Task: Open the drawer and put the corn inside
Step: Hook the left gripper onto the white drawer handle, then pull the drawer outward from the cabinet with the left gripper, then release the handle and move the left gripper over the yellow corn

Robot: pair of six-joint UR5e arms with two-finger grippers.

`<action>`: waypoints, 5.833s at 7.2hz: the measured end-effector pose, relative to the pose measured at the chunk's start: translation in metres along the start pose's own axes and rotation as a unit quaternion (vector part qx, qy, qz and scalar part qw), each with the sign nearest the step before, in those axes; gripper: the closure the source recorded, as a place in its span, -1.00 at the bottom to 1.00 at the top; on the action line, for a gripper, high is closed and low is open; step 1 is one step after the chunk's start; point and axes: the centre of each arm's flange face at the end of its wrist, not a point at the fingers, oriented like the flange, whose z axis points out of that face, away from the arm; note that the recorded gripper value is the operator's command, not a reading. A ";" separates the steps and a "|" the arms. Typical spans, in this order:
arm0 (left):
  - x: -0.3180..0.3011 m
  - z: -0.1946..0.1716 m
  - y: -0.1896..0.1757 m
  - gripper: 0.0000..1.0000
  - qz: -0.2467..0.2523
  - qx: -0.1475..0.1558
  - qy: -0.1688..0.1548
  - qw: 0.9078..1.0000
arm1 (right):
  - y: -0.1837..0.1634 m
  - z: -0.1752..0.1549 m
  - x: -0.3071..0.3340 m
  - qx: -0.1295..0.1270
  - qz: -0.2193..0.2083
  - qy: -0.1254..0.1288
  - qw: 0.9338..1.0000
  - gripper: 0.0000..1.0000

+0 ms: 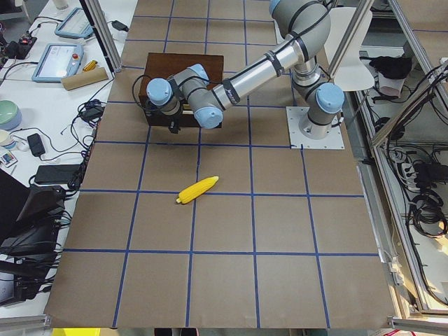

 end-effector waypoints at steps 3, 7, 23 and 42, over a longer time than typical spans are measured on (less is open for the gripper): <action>-0.003 0.006 -0.001 -1.00 0.000 -0.004 0.002 1.000 | 0.000 0.000 0.000 0.000 0.000 0.000 1.000 -1.00; -0.011 0.003 0.000 -1.00 0.000 -0.003 0.000 1.000 | 0.000 0.000 0.000 0.000 -0.001 0.000 1.000 -1.00; -0.097 -0.031 0.045 -1.00 -0.068 0.013 -0.016 0.997 | 0.000 0.000 0.000 0.000 0.000 0.000 1.000 -1.00; -0.161 -0.085 0.078 -1.00 -0.102 -0.019 -0.178 0.979 | 0.000 0.000 0.000 0.000 0.000 0.000 1.000 -1.00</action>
